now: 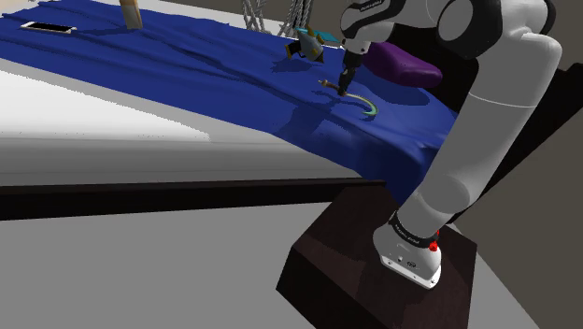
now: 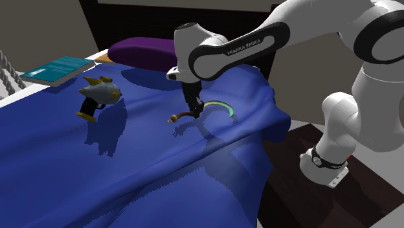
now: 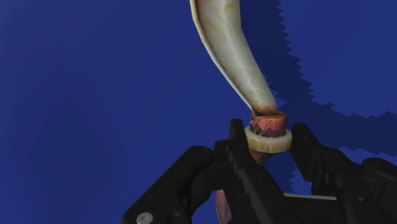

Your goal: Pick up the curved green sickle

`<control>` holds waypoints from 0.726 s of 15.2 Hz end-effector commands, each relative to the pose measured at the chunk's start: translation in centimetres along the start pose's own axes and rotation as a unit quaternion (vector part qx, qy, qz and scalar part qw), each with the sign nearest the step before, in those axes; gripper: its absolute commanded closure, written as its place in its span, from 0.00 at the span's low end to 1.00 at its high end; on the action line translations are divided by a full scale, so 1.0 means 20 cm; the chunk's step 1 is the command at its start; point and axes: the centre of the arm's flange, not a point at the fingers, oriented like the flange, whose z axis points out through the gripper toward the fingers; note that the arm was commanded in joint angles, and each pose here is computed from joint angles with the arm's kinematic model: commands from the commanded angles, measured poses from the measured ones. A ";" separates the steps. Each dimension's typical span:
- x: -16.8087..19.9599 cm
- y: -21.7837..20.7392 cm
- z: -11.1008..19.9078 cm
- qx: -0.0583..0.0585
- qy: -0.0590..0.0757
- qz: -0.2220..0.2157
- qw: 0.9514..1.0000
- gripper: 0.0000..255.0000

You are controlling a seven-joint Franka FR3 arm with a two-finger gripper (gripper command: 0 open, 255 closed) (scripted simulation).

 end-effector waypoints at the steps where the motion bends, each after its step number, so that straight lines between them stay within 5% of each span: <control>1: 0.00 0.00 0.00 0.000 0.000 0.000 1.000 1.00; 11: 0.00 -0.01 -0.13 0.000 0.000 0.000 1.000 1.00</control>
